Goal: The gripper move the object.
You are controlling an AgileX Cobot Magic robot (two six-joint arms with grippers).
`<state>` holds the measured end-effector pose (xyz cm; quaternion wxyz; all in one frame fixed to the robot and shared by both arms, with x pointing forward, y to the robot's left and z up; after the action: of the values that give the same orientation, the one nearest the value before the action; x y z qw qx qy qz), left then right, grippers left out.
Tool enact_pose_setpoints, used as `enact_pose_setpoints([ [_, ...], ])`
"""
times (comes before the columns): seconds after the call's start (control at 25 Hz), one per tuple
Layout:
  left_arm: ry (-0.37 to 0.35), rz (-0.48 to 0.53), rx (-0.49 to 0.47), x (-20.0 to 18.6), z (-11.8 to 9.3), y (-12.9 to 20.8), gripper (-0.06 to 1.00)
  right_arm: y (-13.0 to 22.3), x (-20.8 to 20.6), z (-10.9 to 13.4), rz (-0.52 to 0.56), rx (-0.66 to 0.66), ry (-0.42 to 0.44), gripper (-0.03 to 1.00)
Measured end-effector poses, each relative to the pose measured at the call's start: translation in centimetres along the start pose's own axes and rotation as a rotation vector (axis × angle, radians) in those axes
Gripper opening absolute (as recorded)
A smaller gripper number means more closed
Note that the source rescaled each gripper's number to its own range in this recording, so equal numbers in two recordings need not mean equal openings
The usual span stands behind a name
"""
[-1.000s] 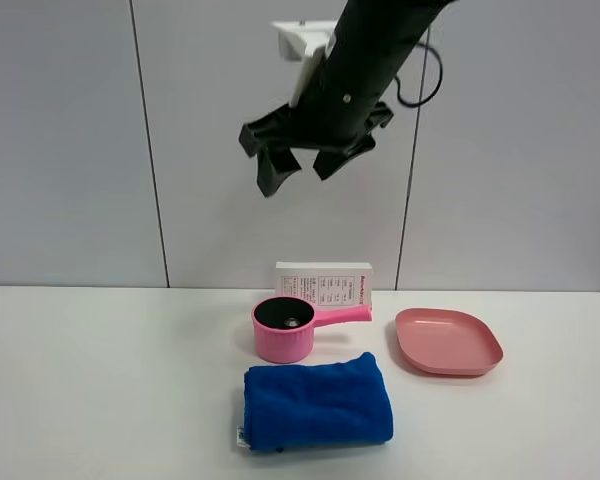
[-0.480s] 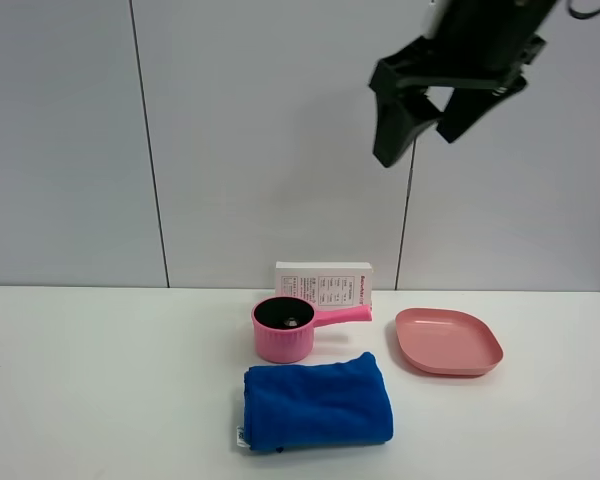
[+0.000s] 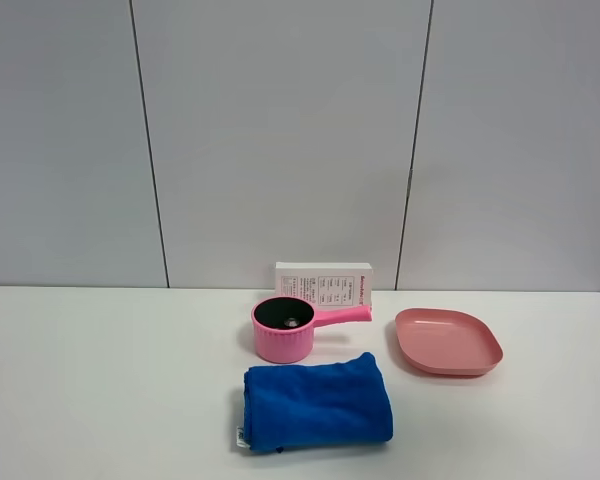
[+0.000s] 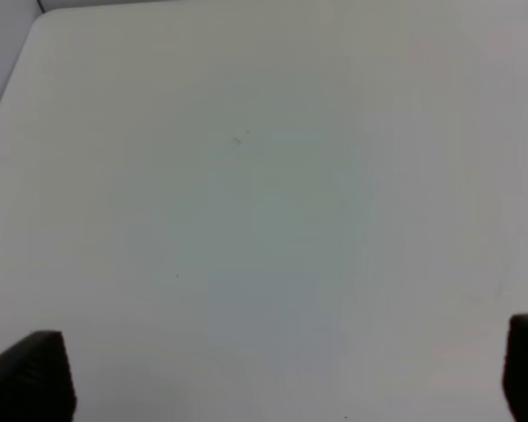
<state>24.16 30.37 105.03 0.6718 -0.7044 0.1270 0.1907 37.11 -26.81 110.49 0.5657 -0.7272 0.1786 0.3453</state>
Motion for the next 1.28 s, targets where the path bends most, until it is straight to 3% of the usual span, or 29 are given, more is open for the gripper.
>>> enact_pose_setpoints([
  [0.24,0.000,0.000,0.000,0.0,0.0,0.0,1.00,4.9,-4.4,-0.5,-0.101,0.117,0.091,0.92],
  [0.32,0.000,0.000,0.000,0.0,0.0,0.0,1.00,7.8,-5.6,-0.2,-0.113,0.167,0.144,0.98],
  [0.48,0.000,0.000,0.000,0.0,0.0,0.0,1.00,10.7,-5.6,0.4,-0.109,0.218,0.182,1.00],
  [0.64,0.000,0.000,0.000,0.0,0.0,0.0,1.00,12.7,-4.6,1.1,-0.177,0.236,0.179,1.00],
  [0.84,0.000,0.000,0.000,0.0,0.0,0.0,1.00,13.4,-5.1,1.5,-0.281,0.234,0.182,1.00],
  [1.28,0.000,0.000,0.000,0.0,0.0,0.0,1.00,13.4,-5.1,1.5,-0.285,0.234,0.182,0.99],
])
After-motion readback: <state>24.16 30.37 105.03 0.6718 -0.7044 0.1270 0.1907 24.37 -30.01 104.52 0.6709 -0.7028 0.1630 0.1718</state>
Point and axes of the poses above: a point on each arm's last joint axis where the gripper is mounted, x pointing out along that axis toward the gripper, z along the wrist's bending axis when the last joint is at zero, y = z × x, the point moved 1 cm from there along x, pointing out along that axis toward the gripper, and after that the axes turned 5 degrees about -x, right-handed, at the moved point
